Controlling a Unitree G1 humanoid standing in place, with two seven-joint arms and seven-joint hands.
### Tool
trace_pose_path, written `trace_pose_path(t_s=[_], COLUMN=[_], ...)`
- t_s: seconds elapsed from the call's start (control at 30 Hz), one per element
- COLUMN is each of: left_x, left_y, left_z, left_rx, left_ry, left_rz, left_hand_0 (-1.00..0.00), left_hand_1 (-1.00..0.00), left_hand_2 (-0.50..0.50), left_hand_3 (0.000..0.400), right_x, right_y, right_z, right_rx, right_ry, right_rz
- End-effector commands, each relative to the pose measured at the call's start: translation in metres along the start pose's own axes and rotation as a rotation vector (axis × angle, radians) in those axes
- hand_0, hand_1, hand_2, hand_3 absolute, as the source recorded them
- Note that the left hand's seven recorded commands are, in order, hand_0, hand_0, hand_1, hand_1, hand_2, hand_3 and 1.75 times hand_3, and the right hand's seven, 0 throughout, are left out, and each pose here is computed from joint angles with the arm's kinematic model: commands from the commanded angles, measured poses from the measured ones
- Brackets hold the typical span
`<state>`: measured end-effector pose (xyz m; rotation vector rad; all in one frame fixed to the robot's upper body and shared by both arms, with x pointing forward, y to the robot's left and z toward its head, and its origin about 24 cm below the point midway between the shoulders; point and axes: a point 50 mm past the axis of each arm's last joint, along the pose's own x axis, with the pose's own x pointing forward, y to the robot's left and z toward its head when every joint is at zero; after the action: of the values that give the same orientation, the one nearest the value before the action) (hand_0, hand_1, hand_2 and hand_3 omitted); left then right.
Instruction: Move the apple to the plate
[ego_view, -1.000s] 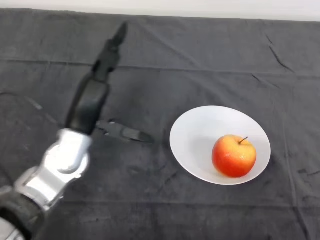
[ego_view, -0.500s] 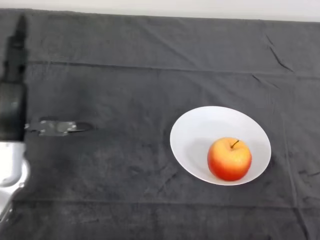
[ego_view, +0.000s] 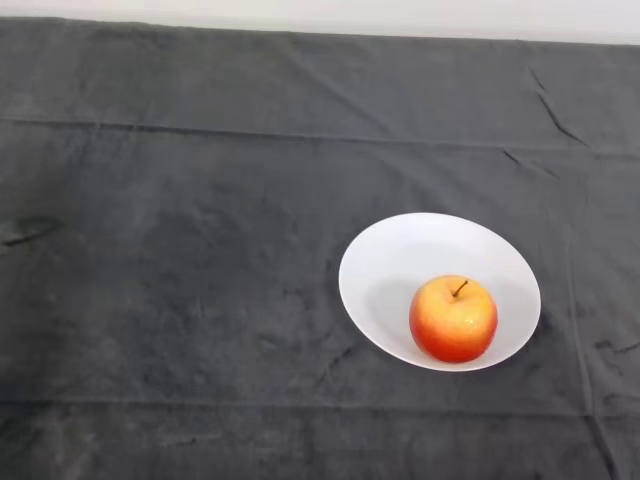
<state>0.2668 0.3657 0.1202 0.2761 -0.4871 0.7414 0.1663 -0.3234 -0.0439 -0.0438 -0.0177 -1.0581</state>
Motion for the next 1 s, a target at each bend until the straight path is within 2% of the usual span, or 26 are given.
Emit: trace_pose_path(t_s=[0.03,0.37,1.0], left_x=[0.0111,0.0136,0.0134], left_y=[0.0244,0.0288,0.0267], left_z=[0.0061,-0.0010,-0.0035], left_rx=[0.043,0.050,0.048], left_ry=[-0.036,-0.007,-0.006], left_rz=[0.050,0.140,0.126], left_hand_0=[0.00,0.00,0.00], left_hand_1=[0.00,0.00,0.00], left_hand_2=[0.00,0.00,0.00], left_hand_3=[0.000,0.000,0.000], right_x=[-0.0530,-0.0530,-0.0531], right_y=[0.0072,0.0072,0.0072], right_z=[-0.0394,-0.0394,-0.0393], right_rx=[-0.027,-0.027,-0.027], right_ry=[0.255,0.255,0.255], right_rz=[0.033,0.033,0.033])
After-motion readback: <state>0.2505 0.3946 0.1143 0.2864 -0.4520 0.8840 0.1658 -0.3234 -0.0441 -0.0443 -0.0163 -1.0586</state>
